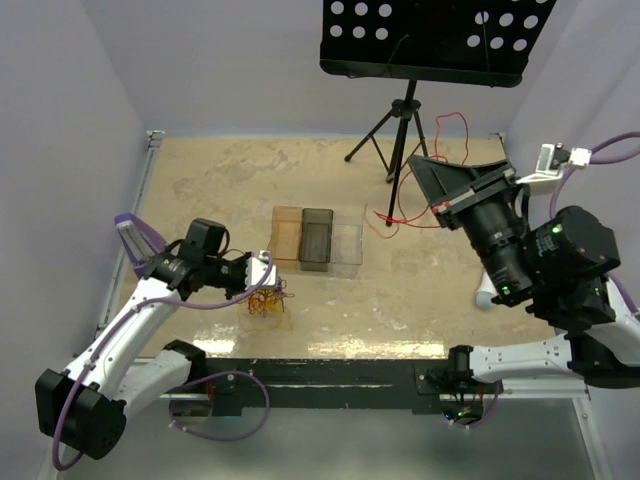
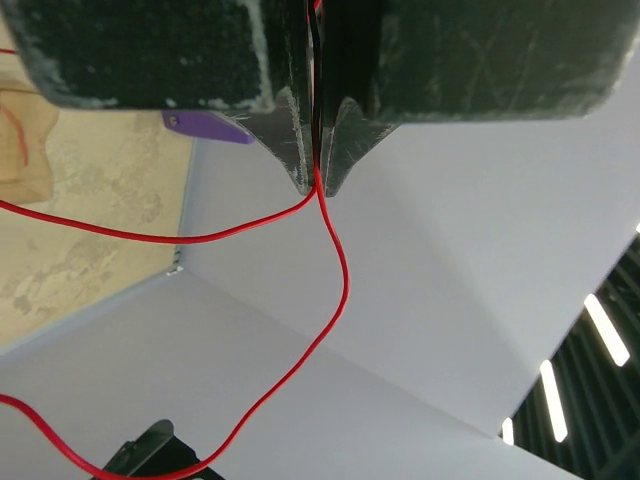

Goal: Untangle the cables
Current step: Untie the cable, then place the cable in the bin.

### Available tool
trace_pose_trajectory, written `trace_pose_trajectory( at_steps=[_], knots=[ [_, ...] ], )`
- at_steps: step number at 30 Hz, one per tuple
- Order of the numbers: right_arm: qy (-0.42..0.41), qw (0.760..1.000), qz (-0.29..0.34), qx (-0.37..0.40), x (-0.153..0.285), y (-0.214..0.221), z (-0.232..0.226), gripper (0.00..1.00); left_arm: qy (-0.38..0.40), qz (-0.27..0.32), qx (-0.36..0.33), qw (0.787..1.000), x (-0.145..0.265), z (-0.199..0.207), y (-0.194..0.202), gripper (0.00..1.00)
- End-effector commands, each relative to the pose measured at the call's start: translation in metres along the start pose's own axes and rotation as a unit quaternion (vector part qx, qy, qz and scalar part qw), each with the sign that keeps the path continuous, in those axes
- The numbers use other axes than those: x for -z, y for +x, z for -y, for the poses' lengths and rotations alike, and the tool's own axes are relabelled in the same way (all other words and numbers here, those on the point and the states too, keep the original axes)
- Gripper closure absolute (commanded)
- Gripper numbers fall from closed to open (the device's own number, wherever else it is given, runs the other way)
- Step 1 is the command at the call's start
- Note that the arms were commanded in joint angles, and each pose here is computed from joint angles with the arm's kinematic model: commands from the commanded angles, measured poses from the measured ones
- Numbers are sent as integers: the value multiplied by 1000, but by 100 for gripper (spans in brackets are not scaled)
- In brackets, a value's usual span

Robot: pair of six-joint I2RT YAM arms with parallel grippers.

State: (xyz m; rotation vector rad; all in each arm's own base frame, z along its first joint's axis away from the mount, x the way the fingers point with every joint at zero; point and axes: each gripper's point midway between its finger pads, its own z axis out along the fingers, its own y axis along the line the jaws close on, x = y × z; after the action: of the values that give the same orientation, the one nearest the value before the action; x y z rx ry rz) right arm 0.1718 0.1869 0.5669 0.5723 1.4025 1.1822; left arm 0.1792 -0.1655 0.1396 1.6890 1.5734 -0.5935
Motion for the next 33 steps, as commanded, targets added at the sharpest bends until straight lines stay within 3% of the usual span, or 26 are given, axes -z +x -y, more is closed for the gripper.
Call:
trace_pose_trajectory(
  at_steps=[1,5,14,33],
  knots=[
    [37,997,-12,61,-12,37,22,100,-34,-15,-6,999,13,-28,-15,100],
    [58,992,-26,112,-28,71,34,100,2,-45,3,999,9,-15,2,99],
    [79,975,-36,206,-92,94,82,100,-47,-23,6,999,15,-12,-2,47],
    [172,932,-28,319,-150,121,194,100,-89,26,21,995,37,-32,-47,44]
  ],
)
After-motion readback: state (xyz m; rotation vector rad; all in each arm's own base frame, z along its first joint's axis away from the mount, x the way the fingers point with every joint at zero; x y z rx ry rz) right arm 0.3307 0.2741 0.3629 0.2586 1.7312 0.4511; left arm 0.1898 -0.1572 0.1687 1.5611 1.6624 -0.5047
